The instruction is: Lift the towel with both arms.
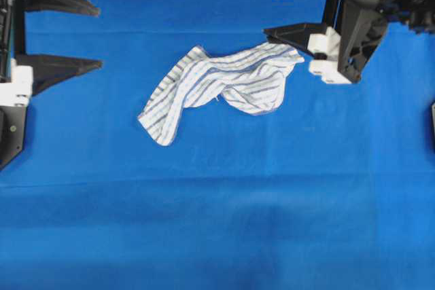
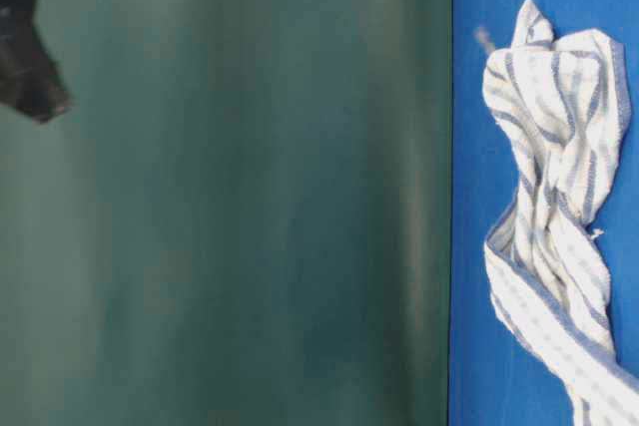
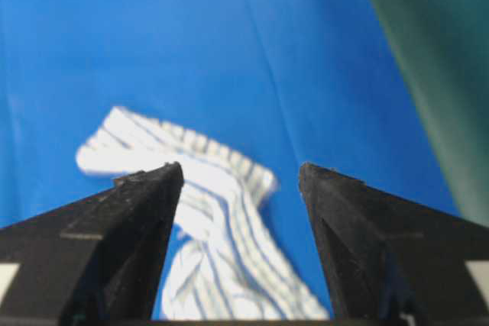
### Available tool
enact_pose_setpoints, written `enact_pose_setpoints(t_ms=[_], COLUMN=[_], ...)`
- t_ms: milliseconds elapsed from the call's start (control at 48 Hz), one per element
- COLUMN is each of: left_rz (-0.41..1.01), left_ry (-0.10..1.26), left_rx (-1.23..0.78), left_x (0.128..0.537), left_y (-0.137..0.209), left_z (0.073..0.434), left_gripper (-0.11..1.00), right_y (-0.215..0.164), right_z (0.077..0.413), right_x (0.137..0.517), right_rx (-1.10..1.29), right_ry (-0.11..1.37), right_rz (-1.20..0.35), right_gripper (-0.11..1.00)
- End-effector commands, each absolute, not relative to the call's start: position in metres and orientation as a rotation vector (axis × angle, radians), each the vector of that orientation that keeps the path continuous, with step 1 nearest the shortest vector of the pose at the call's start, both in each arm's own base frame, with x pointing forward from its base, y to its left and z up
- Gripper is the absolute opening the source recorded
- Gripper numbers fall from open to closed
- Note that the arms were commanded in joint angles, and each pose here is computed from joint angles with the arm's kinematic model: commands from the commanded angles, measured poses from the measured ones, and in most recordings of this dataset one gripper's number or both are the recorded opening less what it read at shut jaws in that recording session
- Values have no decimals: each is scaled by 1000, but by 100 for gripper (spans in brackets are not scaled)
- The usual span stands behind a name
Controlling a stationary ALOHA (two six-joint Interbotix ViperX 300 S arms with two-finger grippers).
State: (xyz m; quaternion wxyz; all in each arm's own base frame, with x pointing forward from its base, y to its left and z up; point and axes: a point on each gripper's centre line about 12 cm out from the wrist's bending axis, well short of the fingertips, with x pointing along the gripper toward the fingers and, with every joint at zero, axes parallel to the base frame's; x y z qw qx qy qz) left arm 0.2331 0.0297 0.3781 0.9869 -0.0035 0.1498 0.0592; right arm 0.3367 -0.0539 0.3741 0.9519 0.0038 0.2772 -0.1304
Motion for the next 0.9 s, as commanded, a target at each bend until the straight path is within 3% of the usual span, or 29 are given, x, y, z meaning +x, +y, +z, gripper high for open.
enact_pose_setpoints(t_ms=[0, 876], left_rz=[121, 120], left_ry=[305, 511], left_rx=[-9, -19], left_x=[237, 278], left_y=[31, 34], left_z=[369, 179], left_gripper=[93, 93], right_y=[-53, -42], right_z=[370, 171], right_x=[332, 367], right_rx=[25, 149], right_ry=[557, 757], right_rz=[-267, -185], right_gripper=[65, 65])
